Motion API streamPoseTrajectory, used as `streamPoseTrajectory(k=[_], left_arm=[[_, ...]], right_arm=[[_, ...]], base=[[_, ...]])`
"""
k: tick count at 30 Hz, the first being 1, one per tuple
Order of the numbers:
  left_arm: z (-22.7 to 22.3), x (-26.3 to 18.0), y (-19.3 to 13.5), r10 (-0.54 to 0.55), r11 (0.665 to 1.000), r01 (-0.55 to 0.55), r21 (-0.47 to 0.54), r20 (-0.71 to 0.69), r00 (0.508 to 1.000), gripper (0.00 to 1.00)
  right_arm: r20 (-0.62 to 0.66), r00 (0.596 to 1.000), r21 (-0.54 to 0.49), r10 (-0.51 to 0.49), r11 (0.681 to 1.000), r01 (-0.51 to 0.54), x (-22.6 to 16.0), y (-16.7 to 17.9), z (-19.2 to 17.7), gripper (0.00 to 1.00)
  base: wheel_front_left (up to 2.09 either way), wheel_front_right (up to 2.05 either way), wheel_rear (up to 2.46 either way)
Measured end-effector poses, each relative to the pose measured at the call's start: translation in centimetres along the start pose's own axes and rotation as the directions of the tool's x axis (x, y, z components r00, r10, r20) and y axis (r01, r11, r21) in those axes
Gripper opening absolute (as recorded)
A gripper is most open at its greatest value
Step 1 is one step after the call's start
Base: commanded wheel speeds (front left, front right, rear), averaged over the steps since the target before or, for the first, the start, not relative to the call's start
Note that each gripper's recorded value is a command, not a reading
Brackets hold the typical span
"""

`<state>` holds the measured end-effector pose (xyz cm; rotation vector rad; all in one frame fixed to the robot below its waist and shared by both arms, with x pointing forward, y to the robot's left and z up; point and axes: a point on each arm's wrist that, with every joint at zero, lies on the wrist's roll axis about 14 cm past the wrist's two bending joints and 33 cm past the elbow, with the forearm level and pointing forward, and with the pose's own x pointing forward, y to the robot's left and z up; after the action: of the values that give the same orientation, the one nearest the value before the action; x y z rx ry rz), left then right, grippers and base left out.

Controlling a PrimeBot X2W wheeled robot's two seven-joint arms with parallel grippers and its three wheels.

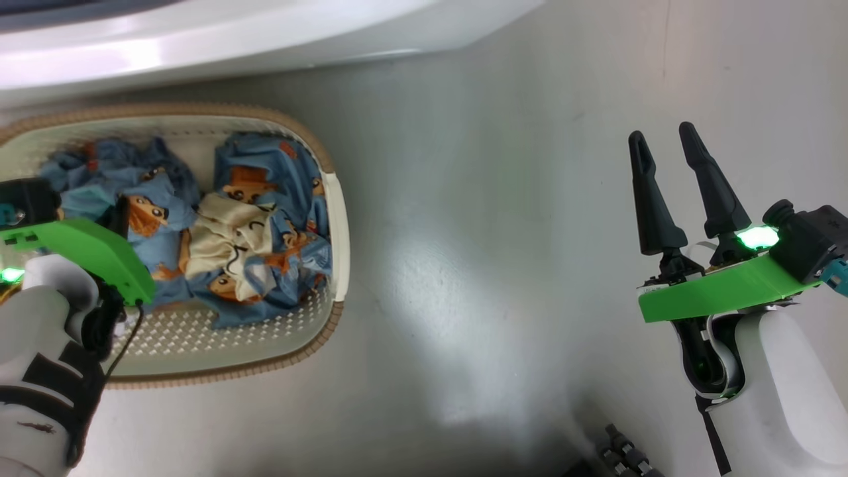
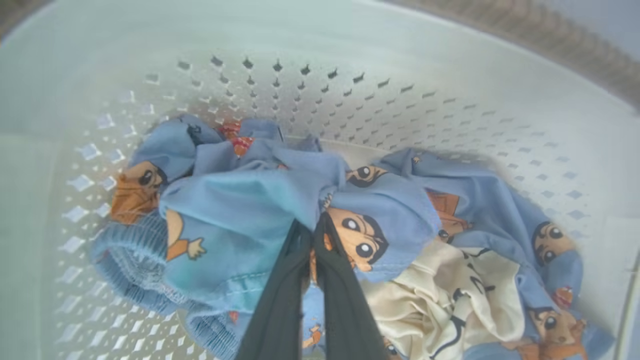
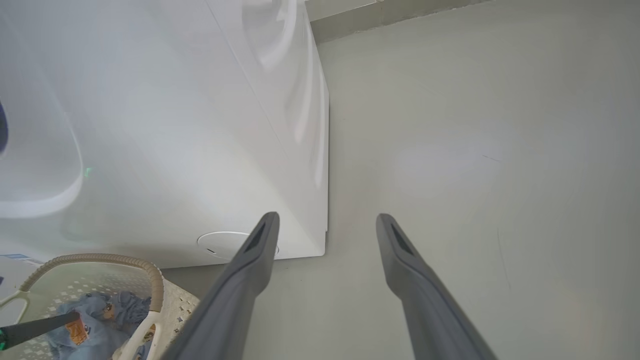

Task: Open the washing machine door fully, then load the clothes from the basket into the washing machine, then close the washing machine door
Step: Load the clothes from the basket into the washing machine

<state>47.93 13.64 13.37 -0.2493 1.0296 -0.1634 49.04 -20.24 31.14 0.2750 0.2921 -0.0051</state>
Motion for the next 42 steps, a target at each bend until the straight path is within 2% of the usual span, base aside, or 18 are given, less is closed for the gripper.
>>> streamPoseTrajectory(k=[14, 22, 30, 39, 42], left_arm=[[5.4, -5.7, -2.0, -0.034, 0.992, 0.062, -0.106, 0.248, 0.968, 0.0], [8.0, -10.6, -2.4, -0.046, 0.994, 0.079, -0.071, 0.375, 0.926, 0.0], [11.1, -16.0, -4.0, -0.082, 0.994, 0.106, -0.016, 0.529, 0.845, 0.0], [13.7, -22.8, -5.7, -0.123, 0.991, 0.125, 0.048, 0.691, 0.712, 0.0], [13.9, -24.4, -5.9, -0.127, 0.991, 0.121, 0.061, 0.719, 0.683, 0.0]], right_arm=[[0.07, 0.997, 0.004, 0.038, 0.999, -0.039, -1.7, 1.9, 3.9, 1.0], [0.115, 0.992, -0.005, 0.059, 0.998, -0.059, -3.8, 2.8, 6.6, 1.0], [0.166, 0.983, -0.014, 0.08, 0.997, -0.079, -6.2, 3.6, 9.1, 1.0], [0.199, 0.975, -0.025, 0.095, 0.995, -0.092, -8.9, 4.0, 10.7, 1.0], [0.206, 0.974, -0.027, 0.098, 0.995, -0.094, -9.5, 4.1, 11.0, 1.0]], base=[[0.0, 0.0, 0.0], [0.0, 0.0, 0.0], [0.0, 0.0, 0.0], [0.0, 0.0, 0.0], [0.0, 0.0, 0.0]])
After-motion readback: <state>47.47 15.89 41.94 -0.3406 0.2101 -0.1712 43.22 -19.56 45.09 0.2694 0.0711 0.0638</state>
